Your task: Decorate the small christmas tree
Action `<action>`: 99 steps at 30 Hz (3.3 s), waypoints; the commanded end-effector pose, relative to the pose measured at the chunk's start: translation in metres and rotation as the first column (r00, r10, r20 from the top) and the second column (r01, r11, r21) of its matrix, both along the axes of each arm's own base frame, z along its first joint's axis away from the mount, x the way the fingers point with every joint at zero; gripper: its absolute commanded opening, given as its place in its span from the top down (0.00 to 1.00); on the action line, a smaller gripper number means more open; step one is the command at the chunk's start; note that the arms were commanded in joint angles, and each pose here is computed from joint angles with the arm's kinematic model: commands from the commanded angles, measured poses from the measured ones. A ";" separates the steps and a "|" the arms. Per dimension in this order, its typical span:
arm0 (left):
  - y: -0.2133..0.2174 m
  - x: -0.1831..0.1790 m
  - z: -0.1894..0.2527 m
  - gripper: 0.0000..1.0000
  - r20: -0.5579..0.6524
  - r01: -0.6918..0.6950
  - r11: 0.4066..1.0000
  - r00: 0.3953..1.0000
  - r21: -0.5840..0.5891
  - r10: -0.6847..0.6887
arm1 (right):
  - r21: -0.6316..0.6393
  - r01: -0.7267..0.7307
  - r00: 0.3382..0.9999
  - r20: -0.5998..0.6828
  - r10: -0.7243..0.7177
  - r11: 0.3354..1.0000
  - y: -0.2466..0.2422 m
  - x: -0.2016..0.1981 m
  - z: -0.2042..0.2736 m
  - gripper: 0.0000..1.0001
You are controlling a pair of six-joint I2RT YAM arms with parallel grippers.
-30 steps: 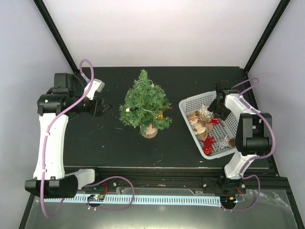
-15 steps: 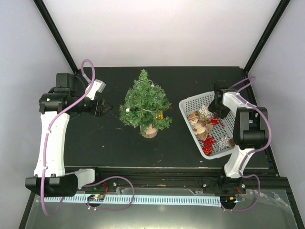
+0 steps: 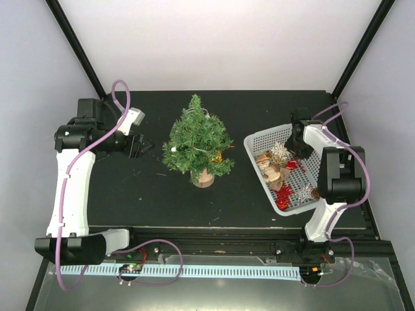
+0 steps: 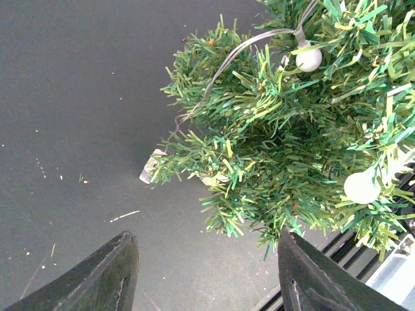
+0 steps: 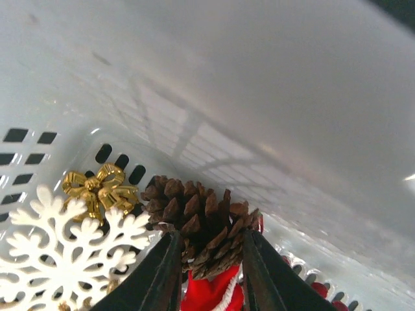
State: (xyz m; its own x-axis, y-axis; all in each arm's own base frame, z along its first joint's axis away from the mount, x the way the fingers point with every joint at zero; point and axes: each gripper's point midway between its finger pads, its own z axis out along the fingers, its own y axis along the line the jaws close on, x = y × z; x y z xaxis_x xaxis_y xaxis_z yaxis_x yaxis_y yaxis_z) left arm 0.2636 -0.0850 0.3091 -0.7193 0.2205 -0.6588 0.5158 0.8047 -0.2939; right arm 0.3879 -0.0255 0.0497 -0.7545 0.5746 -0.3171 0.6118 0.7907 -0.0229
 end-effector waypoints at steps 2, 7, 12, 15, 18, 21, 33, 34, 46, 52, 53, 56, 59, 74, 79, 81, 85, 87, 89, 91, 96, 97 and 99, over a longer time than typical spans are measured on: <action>-0.002 0.001 0.001 0.40 0.008 0.022 1.000 1.000 -0.015 -0.022 | -0.029 0.000 0.999 0.041 0.002 1.000 -0.007 -0.007 0.017 0.75; -0.003 -0.001 -0.001 0.40 0.001 0.035 0.999 0.999 -0.018 -0.035 | -0.026 -0.023 0.998 0.054 0.024 0.999 -0.006 -0.021 0.025 0.80; -0.005 -0.001 0.000 0.40 0.003 0.042 0.999 0.999 -0.026 -0.042 | -0.031 -0.038 0.998 0.055 0.040 0.999 -0.006 -0.031 0.025 0.88; -0.005 -0.002 0.000 0.40 0.002 0.045 0.999 0.999 -0.029 -0.045 | -0.023 -0.045 0.997 0.063 0.046 0.999 -0.004 -0.031 0.025 0.91; -0.006 -0.004 -0.001 0.40 0.001 0.047 0.998 0.999 -0.033 -0.047 | 0.007 -0.065 0.995 0.078 0.065 0.998 0.001 -0.023 0.026 0.85; -0.006 -0.005 -0.001 0.40 0.001 0.047 0.998 0.999 -0.032 -0.047 | 0.021 -0.071 0.994 0.080 0.069 0.997 0.004 -0.014 0.028 0.57; -0.005 -0.007 0.002 0.40 0.009 0.042 0.999 0.999 -0.024 -0.042 | 0.071 -0.068 0.998 0.009 0.068 0.995 0.012 0.001 -0.001 0.32; -0.005 -0.007 0.002 0.40 0.010 0.042 0.999 0.999 -0.023 -0.041 | 0.072 -0.067 0.998 0.000 0.067 0.995 0.013 0.000 -0.004 0.32; -0.004 -0.006 0.000 0.40 0.006 0.040 0.999 0.999 -0.025 -0.040 | 0.053 -0.064 0.998 -0.003 0.064 0.997 0.009 -0.004 -0.008 0.45; -0.005 -0.005 0.000 0.40 0.007 0.040 0.999 0.999 -0.030 -0.040 | 0.049 -0.063 0.998 -0.014 0.063 0.997 0.008 -0.008 -0.011 0.57; -0.005 -0.005 0.000 0.40 0.006 0.041 0.999 0.999 -0.031 -0.040 | 0.048 -0.062 0.998 -0.010 0.063 0.997 0.008 -0.007 -0.010 0.58; -0.005 -0.005 0.000 0.40 0.007 0.040 0.999 0.999 -0.028 -0.040 | 0.039 -0.062 0.998 -0.003 0.062 0.997 0.007 -0.008 -0.005 0.61; -0.005 -0.005 -0.001 0.40 0.006 0.042 0.999 0.999 -0.028 -0.042 | 0.029 -0.061 0.998 0.000 0.061 0.998 0.005 -0.009 -0.001 0.66; -0.006 -0.009 0.000 0.40 0.011 0.046 0.998 0.999 -0.035 -0.046 | 0.015 -0.074 0.997 0.004 0.074 0.997 0.003 -0.019 0.005 0.82; -0.006 -0.011 -0.001 0.40 0.007 0.048 0.998 0.999 -0.030 -0.048 | 0.025 -0.076 0.997 0.020 0.075 0.997 0.005 -0.020 0.011 0.84; -0.006 -0.012 0.000 0.40 0.009 0.051 0.998 0.999 -0.028 -0.050 | 0.027 -0.081 0.996 0.030 0.080 0.996 0.005 -0.021 0.016 0.84; -0.006 -0.011 0.001 0.40 0.011 0.051 0.998 0.999 -0.028 -0.051 | 0.071 -0.102 0.993 0.063 0.097 0.992 0.014 -0.030 0.028 0.86; -0.006 -0.011 0.001 0.40 0.011 0.052 0.998 0.999 -0.026 -0.052 | 0.093 -0.115 0.990 0.090 0.106 0.989 0.019 -0.035 0.038 0.86; -0.006 -0.010 0.001 0.40 0.010 0.053 0.998 0.999 -0.027 -0.053 | 0.103 -0.136 0.986 0.113 0.125 0.985 0.023 -0.041 0.049 0.86; -0.006 -0.009 0.001 0.40 0.010 0.055 0.998 0.998 -0.028 -0.055 | 0.114 -0.170 0.978 0.141 0.153 0.979 0.030 -0.047 0.062 0.86; -0.007 -0.007 0.001 0.40 0.009 0.057 0.998 0.998 -0.032 -0.056 | 0.105 -0.294 0.940 0.210 0.268 0.950 0.056 -0.063 0.097 0.86; -0.007 -0.007 0.001 0.40 0.010 0.056 0.998 0.998 -0.032 -0.056 | 0.098 -0.320 0.929 0.229 0.292 0.942 0.062 -0.066 0.105 0.86; -0.007 -0.007 0.001 0.40 0.011 0.058 0.998 0.998 -0.033 -0.058 | 0.103 -0.378 0.900 0.275 0.339 0.920 0.075 -0.073 0.122 0.86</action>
State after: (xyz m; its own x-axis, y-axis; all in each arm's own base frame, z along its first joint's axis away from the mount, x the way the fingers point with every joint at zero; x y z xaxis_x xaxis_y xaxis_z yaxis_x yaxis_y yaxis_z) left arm 0.2582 -0.0900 0.3051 -0.7139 0.2310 -0.6611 0.5440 0.7774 -0.3158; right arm 0.3328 0.0257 0.1488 -0.7972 0.4236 -0.4301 0.3765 0.9058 0.1941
